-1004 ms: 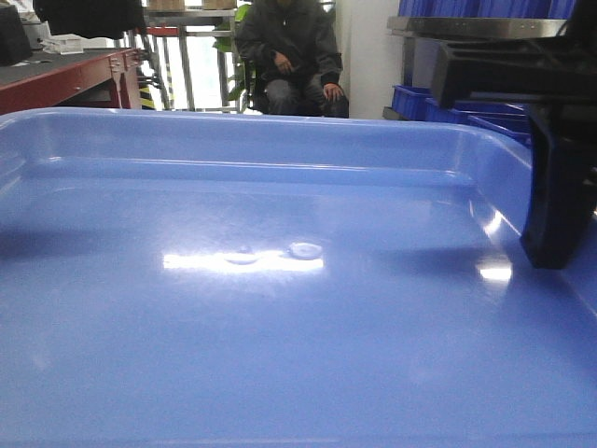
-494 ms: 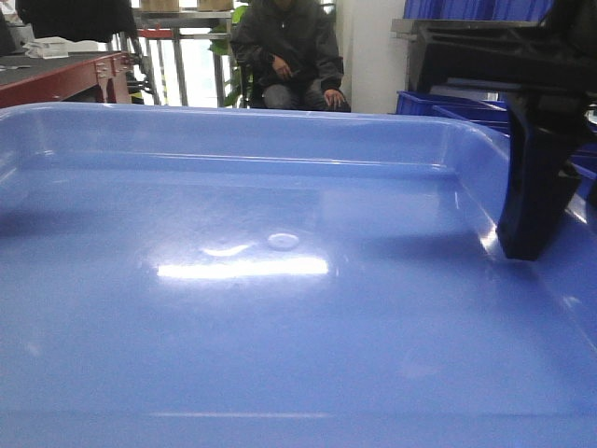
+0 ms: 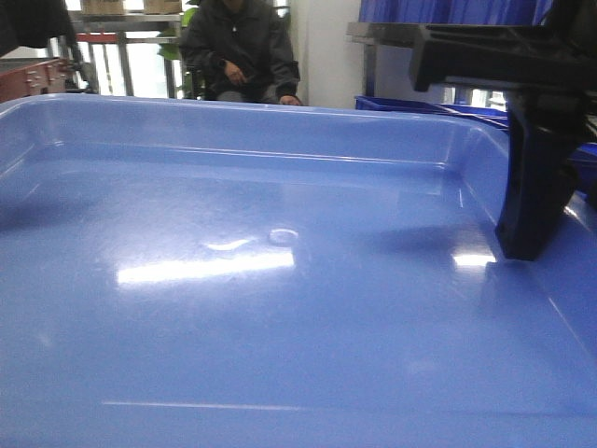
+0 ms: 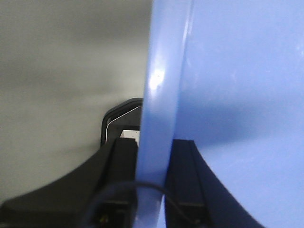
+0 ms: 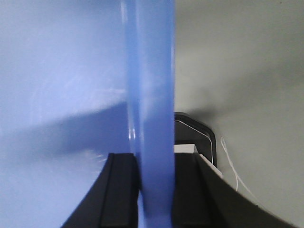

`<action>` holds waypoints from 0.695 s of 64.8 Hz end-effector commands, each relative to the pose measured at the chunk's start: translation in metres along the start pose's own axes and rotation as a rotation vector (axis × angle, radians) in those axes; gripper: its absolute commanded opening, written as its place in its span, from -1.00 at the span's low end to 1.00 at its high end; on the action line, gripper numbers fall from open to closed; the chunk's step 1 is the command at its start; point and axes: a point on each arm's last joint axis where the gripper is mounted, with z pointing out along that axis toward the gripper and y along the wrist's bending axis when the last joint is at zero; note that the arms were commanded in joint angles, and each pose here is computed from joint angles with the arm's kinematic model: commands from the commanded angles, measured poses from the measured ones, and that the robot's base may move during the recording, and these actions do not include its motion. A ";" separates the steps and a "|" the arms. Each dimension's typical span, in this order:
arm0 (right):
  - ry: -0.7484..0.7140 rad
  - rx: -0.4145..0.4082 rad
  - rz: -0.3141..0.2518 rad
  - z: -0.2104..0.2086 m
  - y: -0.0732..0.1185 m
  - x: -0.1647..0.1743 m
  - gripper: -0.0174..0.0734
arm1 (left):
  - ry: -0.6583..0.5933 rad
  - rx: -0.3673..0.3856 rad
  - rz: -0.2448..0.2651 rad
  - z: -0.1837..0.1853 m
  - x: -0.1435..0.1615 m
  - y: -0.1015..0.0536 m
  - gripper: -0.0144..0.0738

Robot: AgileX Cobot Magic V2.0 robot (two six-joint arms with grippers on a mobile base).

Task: Grab blue tray and place on right shelf
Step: 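Keep holding the tray while driving toward the shelving rack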

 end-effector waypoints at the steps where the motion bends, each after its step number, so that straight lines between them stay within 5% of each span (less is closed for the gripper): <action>1: -0.042 0.019 -0.015 -0.014 -0.004 -0.004 -0.15 | -0.082 -0.041 0.007 -0.012 -0.007 0.006 -0.64; 45: -0.042 0.019 -0.015 -0.014 -0.004 -0.004 -0.15 | -0.081 -0.040 0.006 -0.012 -0.007 0.006 -0.64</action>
